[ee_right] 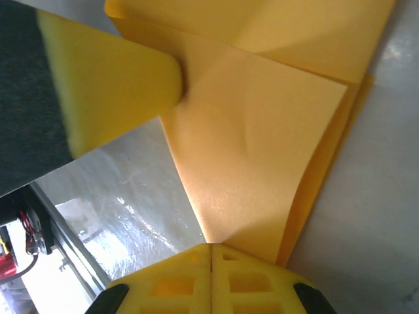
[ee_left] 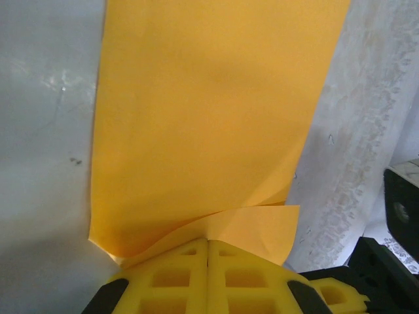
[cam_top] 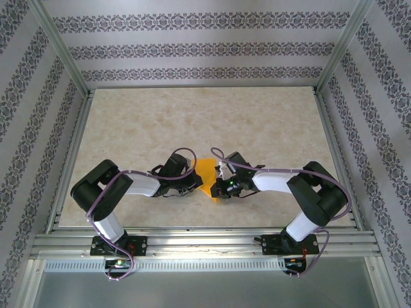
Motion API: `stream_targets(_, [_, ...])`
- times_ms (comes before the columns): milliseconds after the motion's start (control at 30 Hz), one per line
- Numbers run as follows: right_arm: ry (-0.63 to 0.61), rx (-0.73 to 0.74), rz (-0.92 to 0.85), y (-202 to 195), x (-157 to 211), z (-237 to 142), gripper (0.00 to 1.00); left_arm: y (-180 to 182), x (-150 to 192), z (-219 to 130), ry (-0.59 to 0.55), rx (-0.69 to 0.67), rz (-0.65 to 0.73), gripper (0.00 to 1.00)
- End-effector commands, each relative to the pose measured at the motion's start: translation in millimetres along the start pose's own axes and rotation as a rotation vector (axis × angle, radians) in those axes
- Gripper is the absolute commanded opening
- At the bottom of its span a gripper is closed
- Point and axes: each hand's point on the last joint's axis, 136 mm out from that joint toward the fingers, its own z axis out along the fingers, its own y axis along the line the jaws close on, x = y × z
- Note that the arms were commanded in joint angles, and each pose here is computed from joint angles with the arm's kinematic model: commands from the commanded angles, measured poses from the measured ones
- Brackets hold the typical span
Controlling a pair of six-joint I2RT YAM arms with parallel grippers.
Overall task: Fold a paper plane with a square sheet of paper (pick it up from the middle)
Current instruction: Third fold the triangle at the center of the table.
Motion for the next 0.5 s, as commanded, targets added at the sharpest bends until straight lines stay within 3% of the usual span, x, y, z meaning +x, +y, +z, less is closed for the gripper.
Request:
stream_targets(0, [0.006,0.041,0.039,-11,1,2,0.06,34,8,-1,0.001,-0.119,-0.011,0.00])
stream_targets(267, [0.045,0.106,0.098,-34,15,9,0.02,-7,-2,-12,-0.014,-0.053,0.100,0.11])
stream_targets(467, [0.037,0.112,0.101,-34,13,8,0.01,-16,12,-18,0.006,-0.036,0.124,0.10])
